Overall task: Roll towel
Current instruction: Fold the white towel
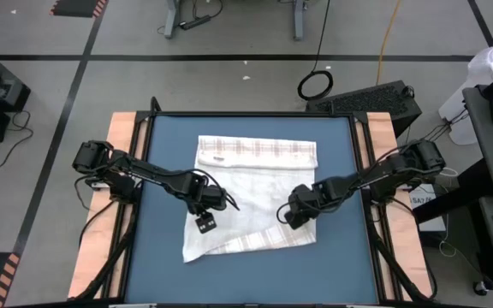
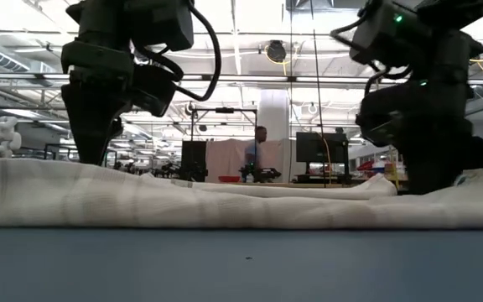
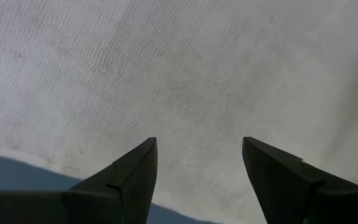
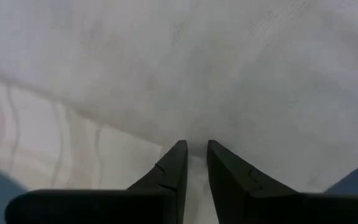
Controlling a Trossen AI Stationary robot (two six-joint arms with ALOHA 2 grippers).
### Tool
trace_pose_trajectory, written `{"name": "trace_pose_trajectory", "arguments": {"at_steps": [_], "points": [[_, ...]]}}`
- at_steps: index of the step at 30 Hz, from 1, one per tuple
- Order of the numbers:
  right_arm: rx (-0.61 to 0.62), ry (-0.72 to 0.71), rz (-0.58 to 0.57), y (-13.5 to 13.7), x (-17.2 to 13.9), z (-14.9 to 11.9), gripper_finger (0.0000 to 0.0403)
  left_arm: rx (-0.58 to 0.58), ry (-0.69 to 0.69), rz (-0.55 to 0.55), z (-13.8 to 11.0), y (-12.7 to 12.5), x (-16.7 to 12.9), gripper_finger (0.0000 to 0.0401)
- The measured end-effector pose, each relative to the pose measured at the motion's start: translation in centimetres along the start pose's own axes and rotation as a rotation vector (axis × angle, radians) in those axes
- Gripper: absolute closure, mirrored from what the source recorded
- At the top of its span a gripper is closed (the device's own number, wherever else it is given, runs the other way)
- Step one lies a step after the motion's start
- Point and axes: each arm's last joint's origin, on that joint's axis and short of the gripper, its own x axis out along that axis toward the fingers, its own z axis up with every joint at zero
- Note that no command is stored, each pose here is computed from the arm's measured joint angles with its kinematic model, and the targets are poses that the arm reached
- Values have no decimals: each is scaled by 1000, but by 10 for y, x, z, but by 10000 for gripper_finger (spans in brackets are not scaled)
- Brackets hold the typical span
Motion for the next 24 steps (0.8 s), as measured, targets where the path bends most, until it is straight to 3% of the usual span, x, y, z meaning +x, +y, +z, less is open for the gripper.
{"name": "trace_pose_trajectory", "arguments": {"at_steps": [16,24], "points": [[-132,222,233,32,1,-64,349,10,-52,-31,5,-3,0,162],[-104,316,238,36,0,-106,342,26,-16,-54,0,-7,1,162]]}}
